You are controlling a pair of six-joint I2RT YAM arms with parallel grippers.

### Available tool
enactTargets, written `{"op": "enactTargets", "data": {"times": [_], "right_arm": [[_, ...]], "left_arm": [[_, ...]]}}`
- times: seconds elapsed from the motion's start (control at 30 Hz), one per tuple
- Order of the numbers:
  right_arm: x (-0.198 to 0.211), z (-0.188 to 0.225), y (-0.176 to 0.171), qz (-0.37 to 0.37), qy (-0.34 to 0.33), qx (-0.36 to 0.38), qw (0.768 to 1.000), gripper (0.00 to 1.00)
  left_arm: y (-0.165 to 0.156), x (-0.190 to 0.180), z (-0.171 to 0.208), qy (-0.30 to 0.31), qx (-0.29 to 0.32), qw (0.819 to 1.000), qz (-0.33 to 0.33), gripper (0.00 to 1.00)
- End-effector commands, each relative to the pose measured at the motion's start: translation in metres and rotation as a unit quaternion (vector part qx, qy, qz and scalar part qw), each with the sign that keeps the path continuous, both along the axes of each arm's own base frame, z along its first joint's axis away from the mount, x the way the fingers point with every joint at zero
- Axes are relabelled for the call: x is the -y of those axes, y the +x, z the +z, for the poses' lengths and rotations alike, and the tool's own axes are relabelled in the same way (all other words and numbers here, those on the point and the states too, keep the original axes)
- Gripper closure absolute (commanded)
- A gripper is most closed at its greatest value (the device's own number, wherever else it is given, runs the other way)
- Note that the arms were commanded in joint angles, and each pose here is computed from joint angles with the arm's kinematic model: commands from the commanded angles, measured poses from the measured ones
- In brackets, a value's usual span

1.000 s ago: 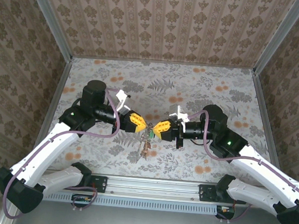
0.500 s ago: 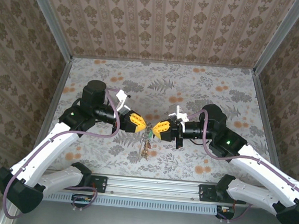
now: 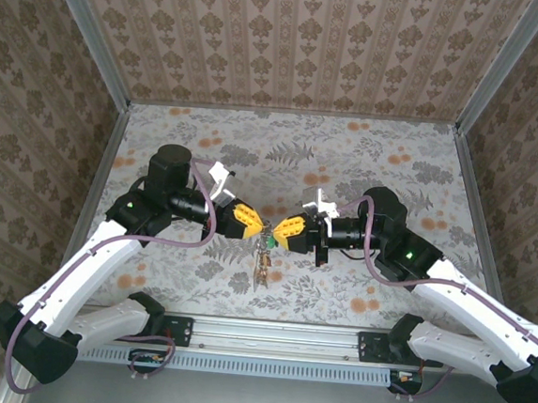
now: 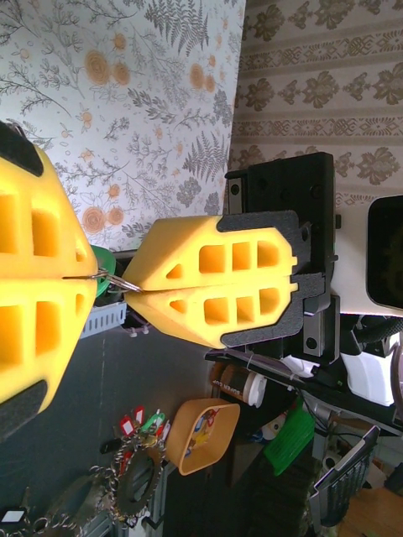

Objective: Put the keys on the keyring

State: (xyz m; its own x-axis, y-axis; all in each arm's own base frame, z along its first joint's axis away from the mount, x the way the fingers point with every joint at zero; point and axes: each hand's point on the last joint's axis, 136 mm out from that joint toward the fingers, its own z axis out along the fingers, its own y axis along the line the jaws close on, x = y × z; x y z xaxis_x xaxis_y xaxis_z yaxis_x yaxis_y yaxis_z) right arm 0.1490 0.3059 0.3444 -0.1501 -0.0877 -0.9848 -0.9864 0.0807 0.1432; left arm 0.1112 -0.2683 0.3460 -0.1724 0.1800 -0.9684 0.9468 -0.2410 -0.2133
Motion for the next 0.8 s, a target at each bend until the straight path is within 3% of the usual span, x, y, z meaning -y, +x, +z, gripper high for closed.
{"op": "enactTargets", "data": {"times": [0.0, 0.77], "right_arm": [[-0.004, 0.007, 0.001, 0.006, 0.015, 0.008, 1.0, 1.0], [0.005, 0.007, -0.004, -0.007, 0.01, 0.012, 1.0, 1.0]], "left_arm": [[-0.013, -0.004, 0.018, -0.025, 0.033, 0.999, -0.021, 1.0], [-0.012, -0.004, 0.018, -0.024, 0.032, 0.999, -0.021, 1.0]]}}
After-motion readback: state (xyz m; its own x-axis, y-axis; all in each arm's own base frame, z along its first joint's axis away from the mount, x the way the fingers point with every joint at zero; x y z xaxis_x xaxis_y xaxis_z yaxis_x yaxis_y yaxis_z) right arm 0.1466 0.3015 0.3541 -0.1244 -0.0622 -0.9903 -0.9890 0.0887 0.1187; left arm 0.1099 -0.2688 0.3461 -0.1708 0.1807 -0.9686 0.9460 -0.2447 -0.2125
